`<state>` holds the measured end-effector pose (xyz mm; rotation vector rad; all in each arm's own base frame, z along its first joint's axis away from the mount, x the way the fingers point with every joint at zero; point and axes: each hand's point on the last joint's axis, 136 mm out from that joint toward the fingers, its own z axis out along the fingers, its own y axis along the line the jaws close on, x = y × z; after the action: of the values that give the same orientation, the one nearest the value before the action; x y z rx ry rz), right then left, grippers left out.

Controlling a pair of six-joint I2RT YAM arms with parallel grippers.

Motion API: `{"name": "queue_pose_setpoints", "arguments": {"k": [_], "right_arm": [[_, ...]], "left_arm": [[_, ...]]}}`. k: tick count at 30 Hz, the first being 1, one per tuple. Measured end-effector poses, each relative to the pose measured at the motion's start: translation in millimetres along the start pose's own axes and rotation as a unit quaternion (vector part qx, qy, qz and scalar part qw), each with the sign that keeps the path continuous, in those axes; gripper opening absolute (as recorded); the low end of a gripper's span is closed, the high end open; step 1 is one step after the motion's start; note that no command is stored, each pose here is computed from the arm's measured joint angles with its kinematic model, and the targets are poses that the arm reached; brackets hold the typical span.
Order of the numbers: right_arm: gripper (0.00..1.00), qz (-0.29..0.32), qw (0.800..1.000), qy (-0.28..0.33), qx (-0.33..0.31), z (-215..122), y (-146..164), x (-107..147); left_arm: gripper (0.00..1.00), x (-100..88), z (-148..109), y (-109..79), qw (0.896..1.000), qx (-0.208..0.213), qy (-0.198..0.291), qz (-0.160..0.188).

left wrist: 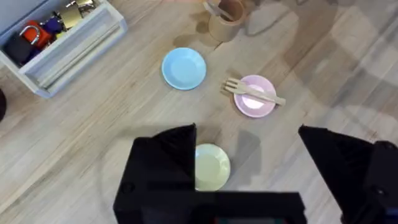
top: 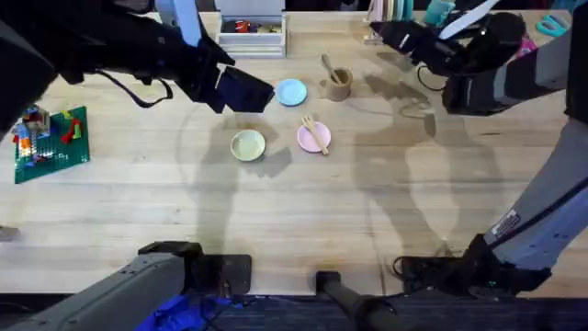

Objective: Pick up a utensil and set it on the pink plate, then put the other utensil in the container.

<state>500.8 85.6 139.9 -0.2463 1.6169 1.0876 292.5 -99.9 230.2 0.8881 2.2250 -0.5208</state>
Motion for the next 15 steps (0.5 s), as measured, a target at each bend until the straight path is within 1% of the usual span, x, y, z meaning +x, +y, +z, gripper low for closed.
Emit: {"name": "queue_pose_setpoints", "arguments": {"k": [2, 6, 9, 11, 15], "right_arm": [[0.995, 0.012, 0.999, 0.004, 0.038, 0, -16, 7], [0.995, 0.025, 0.993, 0.029, 0.112, -1, -44, 29], [0.995, 0.016, 0.986, 0.059, 0.158, 0, -52, 45], [0.995, -0.004, 0.983, 0.069, 0.171, 4, -47, 44], [0.995, -0.042, 0.981, 0.069, 0.178, 9, -27, 21]], "left_arm": [[0.991, 0.0, 0, 0.0, 1.0, 0.0, 0.0, 0.0], [0.991, 0.0, 0, 0.0, 1.0, 0.0, 0.0, 0.0], [0.992, 0.0, 0, 0.0, 1.0, 0.0, 0.0, 0.0], [0.991, 0.0, 0, 0.0, 1.0, 0.0, 0.0, 0.0], [0.991, 0.0, 0, 0.0, 1.0, 0.0, 0.0, 0.0]]}}
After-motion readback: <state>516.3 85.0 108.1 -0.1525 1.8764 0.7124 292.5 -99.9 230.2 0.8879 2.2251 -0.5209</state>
